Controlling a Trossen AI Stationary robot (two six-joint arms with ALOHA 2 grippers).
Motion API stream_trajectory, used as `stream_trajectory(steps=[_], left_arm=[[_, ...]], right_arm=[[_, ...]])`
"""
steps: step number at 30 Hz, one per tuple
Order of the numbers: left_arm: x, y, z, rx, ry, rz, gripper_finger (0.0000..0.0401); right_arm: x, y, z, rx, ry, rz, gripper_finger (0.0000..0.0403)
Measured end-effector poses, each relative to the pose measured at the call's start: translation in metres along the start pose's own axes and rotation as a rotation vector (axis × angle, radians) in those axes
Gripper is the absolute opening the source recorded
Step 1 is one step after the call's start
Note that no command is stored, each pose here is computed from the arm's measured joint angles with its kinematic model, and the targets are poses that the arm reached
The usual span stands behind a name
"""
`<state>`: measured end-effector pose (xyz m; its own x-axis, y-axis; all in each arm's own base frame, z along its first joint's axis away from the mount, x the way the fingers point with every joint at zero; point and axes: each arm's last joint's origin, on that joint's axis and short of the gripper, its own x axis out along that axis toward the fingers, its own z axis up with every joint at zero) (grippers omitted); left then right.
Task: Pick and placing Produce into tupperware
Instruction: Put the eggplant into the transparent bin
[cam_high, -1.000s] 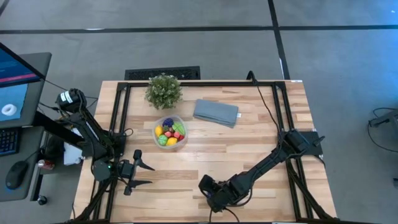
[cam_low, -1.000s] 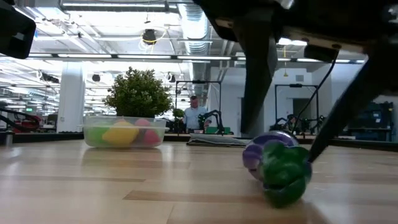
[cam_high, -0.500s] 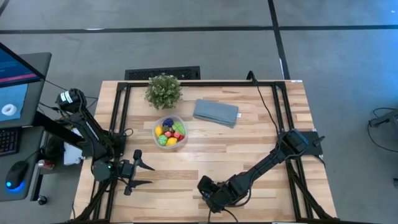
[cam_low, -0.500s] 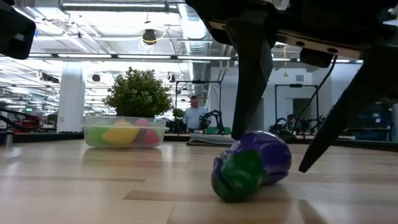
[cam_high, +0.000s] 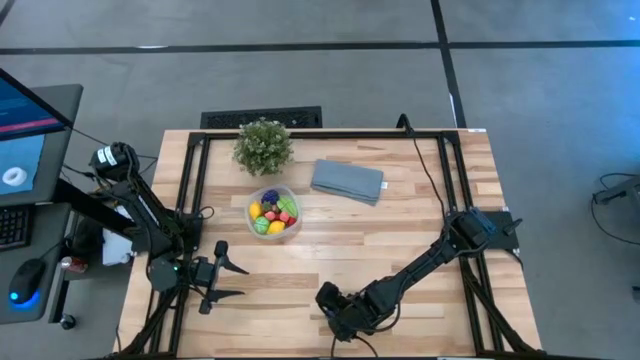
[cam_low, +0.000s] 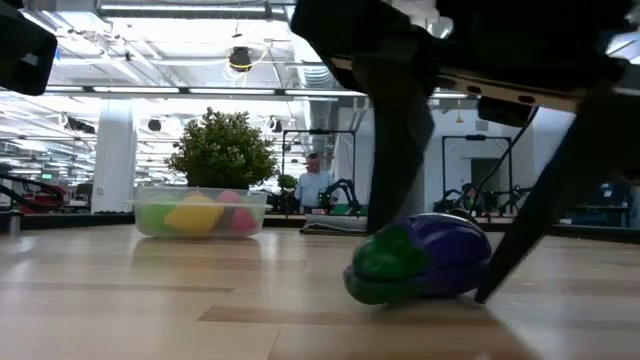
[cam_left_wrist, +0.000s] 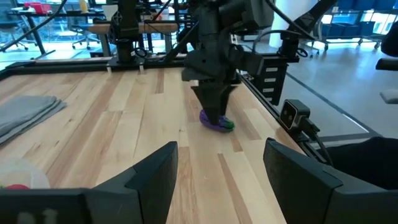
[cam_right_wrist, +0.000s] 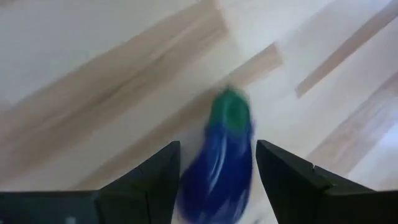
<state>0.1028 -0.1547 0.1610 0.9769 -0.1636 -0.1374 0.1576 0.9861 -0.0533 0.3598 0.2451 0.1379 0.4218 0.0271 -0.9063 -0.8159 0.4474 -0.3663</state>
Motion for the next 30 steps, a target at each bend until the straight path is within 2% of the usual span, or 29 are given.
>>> stream_trajectory(steps=[9,22,30], left_arm=[[0.0000,0.0002,-0.0010,0.000,0.007,0.001,0.0226],[0.0000,0.0003,-0.0012,0.001,0.008,0.002,0.0226],[0.0000,0.0003,-0.0011,0.000,0.008,0.002,0.0226]], right_arm=[[0.0054,-0.0044,-0.0008,0.060,0.007,0.012,0.0230],[0.0059,-0.0050,-0.0042,0.118,0.030,0.028,0.0157],[0.0061,-0.0051,-0.0045,0.126,0.032,0.026,0.0172]])
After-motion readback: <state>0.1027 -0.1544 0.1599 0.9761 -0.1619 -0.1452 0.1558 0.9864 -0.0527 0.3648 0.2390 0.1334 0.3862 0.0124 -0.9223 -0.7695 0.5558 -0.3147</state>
